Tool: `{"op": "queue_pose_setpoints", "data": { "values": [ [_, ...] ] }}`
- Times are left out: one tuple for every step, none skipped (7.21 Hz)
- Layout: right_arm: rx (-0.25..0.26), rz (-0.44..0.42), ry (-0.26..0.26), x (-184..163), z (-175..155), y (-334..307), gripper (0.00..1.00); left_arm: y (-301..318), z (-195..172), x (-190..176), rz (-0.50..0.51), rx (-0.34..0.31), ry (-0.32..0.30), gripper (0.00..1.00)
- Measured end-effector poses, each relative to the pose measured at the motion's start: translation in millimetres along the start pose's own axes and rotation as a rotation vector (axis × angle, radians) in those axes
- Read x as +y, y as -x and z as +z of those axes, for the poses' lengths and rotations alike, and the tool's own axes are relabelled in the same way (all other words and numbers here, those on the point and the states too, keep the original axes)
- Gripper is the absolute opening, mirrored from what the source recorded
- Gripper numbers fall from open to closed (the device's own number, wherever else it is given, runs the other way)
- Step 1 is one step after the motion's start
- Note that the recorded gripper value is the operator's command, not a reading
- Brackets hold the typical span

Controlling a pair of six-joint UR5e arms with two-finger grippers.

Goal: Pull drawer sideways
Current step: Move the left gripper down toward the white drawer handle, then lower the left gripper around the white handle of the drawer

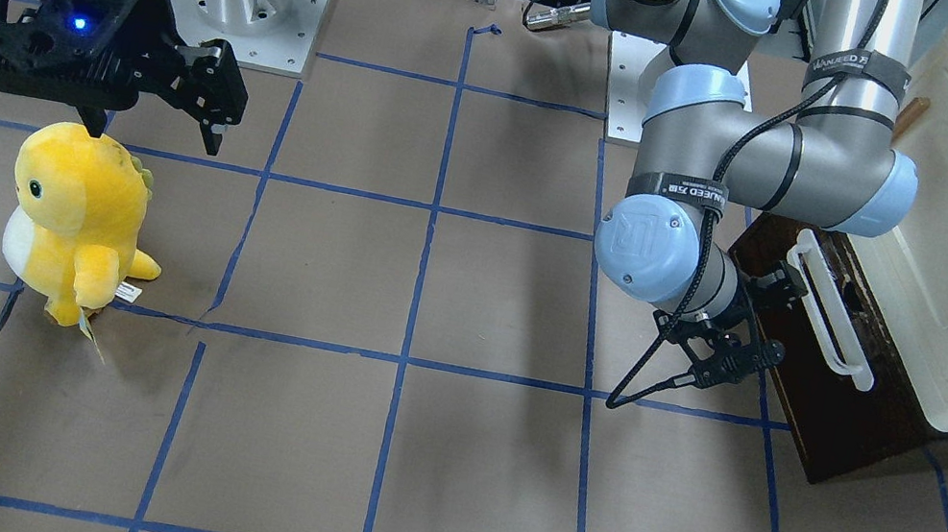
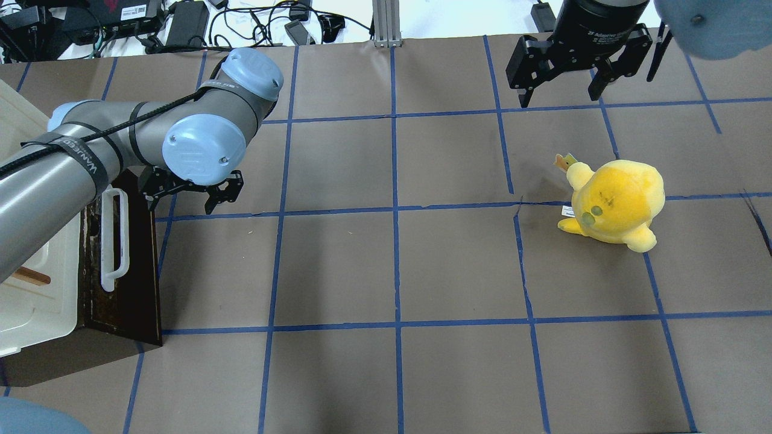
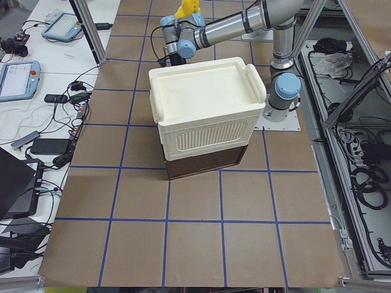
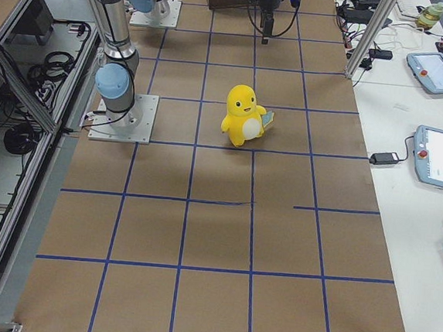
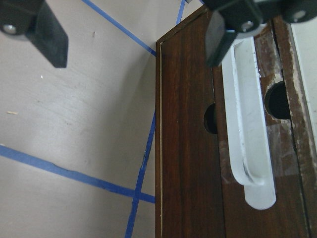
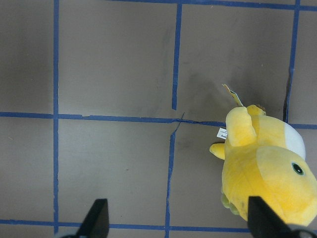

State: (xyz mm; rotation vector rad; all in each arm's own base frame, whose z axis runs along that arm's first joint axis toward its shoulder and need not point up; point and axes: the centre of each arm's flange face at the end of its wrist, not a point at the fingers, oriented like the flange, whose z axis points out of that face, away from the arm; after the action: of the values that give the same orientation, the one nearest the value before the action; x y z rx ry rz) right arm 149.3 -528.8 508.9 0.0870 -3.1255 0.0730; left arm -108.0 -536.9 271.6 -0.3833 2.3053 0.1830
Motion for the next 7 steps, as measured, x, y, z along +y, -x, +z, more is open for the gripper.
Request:
{"op": "queue_pose_setpoints", "data": {
  "values": [
    [0.000, 0.000, 0.000, 0, 0, 0, 1.00, 7, 8, -6, -0.007, -0.033, -0.004, 1.00],
    [0.001, 0.001, 0.000, 0, 0, 0, 1.00, 15, 16, -13, -0.019, -0.048, 0.006, 0.91],
    [0.001, 0.001, 0.000, 0, 0, 0, 1.00, 20, 26, -19, -0.031, -0.056, 0.023, 0.84],
    [0.000, 0.001, 0.000, 0, 0, 0, 1.00, 21, 35, -24, -0.038, -0.059, 0.040, 0.79],
    [0.000, 0.001, 0.000, 0, 0, 0, 1.00, 20, 40, -27, -0.042, -0.059, 0.052, 0.79],
    [0.000, 0.001, 0.000, 0, 0, 0, 1.00, 19, 43, -27, -0.041, -0.059, 0.057, 0.79],
    [0.000, 0.001, 0.000, 0, 0, 0, 1.00, 19, 44, -27, -0.037, -0.060, 0.060, 0.79]
  ]
}}
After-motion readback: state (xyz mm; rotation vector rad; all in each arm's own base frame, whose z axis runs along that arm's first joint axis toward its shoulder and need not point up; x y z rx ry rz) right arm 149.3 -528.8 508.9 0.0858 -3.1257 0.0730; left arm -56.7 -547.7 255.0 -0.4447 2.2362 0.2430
